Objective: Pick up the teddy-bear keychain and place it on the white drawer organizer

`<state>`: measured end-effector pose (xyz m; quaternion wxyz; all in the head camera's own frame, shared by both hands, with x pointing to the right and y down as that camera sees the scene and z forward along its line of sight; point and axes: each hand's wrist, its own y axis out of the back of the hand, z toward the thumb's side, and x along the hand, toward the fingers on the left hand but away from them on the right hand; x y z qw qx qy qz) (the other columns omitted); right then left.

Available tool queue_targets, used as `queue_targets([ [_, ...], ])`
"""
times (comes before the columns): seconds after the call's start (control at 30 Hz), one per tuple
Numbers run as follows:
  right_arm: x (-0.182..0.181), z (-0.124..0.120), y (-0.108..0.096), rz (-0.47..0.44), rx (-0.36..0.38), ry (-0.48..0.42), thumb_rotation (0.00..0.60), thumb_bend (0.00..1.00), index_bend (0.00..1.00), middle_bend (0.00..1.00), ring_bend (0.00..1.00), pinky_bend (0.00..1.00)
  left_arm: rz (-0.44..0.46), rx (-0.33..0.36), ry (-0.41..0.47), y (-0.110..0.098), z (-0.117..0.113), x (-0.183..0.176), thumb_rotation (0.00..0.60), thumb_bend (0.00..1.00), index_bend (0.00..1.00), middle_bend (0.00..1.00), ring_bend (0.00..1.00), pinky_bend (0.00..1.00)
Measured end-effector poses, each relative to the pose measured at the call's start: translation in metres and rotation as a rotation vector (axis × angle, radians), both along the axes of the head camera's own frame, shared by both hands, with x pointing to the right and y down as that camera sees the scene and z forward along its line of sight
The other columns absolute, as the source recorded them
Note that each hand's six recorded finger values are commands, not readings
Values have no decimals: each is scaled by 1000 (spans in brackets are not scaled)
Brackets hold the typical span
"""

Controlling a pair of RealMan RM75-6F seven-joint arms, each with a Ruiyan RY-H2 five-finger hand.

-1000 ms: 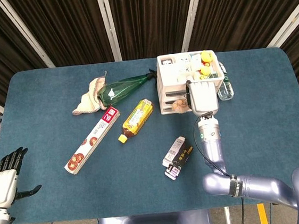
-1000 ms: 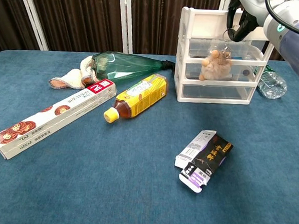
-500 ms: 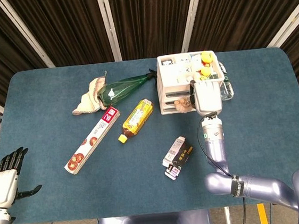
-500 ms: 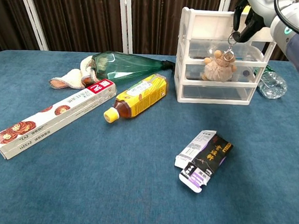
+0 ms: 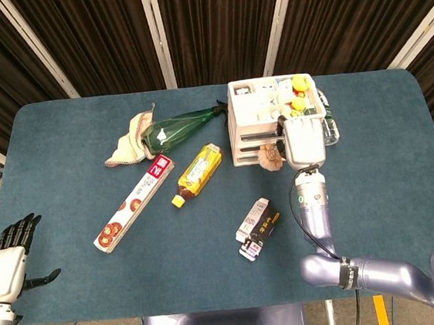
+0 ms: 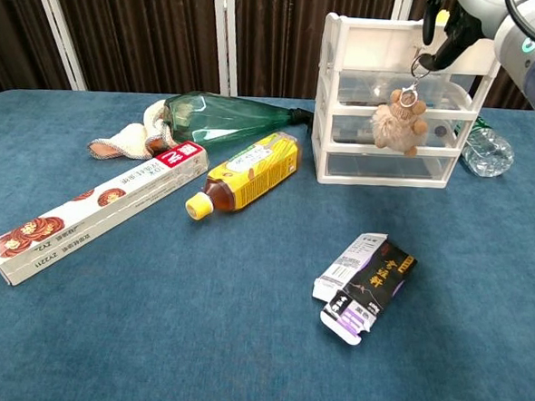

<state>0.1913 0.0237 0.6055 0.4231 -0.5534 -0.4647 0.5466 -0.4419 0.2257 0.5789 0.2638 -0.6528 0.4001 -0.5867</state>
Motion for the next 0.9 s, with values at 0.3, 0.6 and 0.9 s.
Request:
queue_targets([
  [0.3, 2, -6, -4, 8, 21, -8, 600, 235, 571, 1000, 1000, 866, 0, -1, -2, 0, 0, 0, 600, 104, 12, 0, 0, 0],
  [0.6, 1, -10, -7, 6, 31, -23, 600, 234, 523, 1000, 1000, 866, 0, -3, -2, 0, 1, 0, 600, 104, 12, 0, 0, 0],
  [0.9, 1, -7, -8, 11, 14, -20, 600, 233, 393, 1000, 1000, 866, -1, -3, -2, 0, 1, 0, 600, 105, 18, 0, 0, 0],
])
